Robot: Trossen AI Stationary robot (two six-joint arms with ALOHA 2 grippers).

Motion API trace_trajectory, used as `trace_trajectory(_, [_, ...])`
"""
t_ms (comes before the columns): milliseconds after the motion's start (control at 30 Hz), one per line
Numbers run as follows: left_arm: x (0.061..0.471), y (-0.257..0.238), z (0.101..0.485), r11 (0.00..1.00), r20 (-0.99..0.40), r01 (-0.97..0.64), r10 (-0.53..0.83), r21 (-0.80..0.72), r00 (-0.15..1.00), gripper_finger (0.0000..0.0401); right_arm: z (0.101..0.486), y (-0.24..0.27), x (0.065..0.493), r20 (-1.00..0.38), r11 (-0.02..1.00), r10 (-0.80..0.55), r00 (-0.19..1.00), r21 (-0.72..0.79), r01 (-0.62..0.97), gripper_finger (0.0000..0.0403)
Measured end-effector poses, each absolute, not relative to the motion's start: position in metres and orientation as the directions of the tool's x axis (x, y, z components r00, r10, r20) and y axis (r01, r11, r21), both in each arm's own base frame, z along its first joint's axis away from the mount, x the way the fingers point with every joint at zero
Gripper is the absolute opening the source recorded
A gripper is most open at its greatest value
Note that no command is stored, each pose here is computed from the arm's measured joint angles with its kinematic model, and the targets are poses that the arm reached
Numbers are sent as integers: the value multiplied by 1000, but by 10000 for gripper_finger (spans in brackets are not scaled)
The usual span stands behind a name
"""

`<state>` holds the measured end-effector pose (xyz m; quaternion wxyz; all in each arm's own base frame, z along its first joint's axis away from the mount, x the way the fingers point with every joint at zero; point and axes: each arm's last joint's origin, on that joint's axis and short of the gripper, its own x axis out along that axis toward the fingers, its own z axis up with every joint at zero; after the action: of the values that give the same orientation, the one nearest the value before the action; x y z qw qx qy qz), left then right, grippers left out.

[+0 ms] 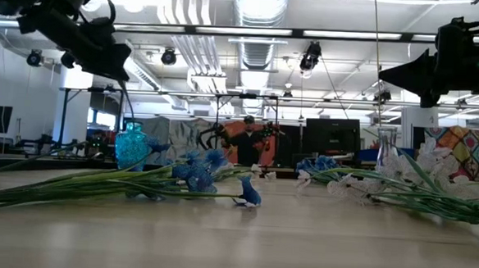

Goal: Sort flowers into vase by color
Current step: Put the top black tulip into the blue vase

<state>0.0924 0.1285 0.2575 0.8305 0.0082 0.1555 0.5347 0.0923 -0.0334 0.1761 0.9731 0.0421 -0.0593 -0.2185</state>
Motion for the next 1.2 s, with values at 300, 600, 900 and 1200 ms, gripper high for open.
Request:
trace_trajectory(300, [92,105,258,492,-278,-862,851,124,445,162,176,-33,92,97,901,-430,897,108,420,9])
trace_trajectory(600, [93,94,261,536,-259,-839,826,91,500,162,176,-33,92,97,901,-430,897,107,420,9])
trace_trajectory(900, [86,89,271,537,-212,-839,833,91,511,162,176,-33,92,97,901,-431,897,108,421,9])
trace_trajectory(1200, [82,84,302,566,-166,-820,820,84,548,162,176,-33,92,97,901,-430,897,107,420,9])
